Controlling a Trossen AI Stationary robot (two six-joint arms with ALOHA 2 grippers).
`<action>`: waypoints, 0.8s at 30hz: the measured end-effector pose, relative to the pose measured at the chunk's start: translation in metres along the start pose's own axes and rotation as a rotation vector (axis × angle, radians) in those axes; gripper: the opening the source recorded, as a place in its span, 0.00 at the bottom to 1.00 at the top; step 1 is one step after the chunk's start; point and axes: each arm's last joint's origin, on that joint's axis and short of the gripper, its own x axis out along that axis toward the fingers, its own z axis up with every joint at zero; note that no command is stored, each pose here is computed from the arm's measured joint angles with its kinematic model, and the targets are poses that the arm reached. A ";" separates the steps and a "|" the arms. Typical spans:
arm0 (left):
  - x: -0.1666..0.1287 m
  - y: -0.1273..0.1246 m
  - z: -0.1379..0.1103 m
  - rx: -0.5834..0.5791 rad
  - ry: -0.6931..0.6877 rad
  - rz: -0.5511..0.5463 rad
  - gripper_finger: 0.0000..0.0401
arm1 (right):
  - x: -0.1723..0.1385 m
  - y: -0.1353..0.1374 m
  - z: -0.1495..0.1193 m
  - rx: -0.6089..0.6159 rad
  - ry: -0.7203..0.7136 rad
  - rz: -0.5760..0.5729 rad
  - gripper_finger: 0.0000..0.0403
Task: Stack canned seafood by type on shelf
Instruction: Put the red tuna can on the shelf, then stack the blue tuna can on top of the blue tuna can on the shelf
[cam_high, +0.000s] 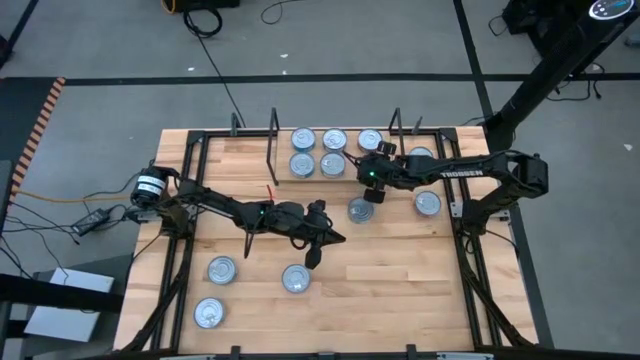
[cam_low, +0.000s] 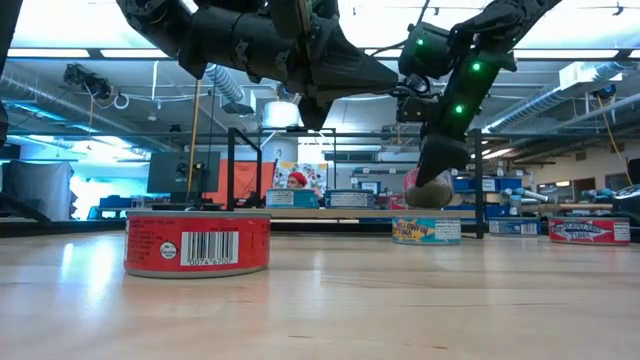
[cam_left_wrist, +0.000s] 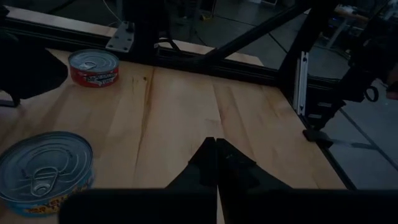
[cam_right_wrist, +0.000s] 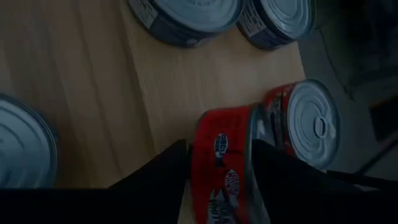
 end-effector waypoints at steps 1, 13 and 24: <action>0.000 0.000 0.000 0.000 0.000 0.000 0.00 | 0.001 -0.001 0.000 0.005 -0.003 0.011 0.47; 0.000 0.000 0.000 -0.025 0.005 0.001 0.00 | 0.001 -0.006 0.003 0.070 -0.028 0.055 0.50; 0.000 0.000 -0.001 -0.060 0.014 0.005 0.00 | -0.012 -0.026 0.018 0.208 -0.013 0.140 0.13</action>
